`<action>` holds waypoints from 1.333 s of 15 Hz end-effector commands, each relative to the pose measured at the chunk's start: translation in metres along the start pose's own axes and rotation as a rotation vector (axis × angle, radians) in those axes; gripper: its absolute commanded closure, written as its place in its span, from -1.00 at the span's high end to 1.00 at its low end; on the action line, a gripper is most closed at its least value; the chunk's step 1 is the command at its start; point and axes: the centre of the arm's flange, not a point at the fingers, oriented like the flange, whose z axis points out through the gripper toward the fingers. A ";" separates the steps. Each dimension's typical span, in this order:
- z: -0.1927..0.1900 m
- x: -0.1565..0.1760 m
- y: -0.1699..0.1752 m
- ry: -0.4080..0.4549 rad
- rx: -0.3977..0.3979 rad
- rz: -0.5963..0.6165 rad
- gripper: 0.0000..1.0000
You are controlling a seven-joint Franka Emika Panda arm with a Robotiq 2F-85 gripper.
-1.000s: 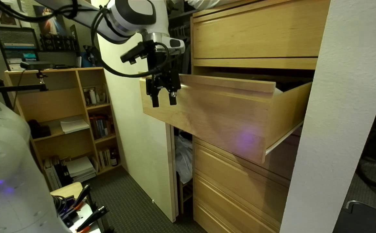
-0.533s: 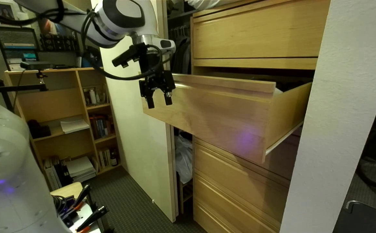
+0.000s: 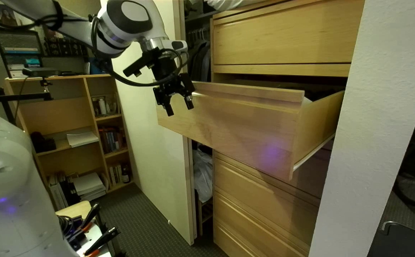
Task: Close the second drawer from the top
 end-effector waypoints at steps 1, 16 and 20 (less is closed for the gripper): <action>-0.003 0.007 -0.012 0.079 -0.030 0.000 1.00; -0.011 0.032 -0.029 0.184 -0.115 -0.118 1.00; -0.008 0.044 -0.032 0.208 -0.166 -0.166 1.00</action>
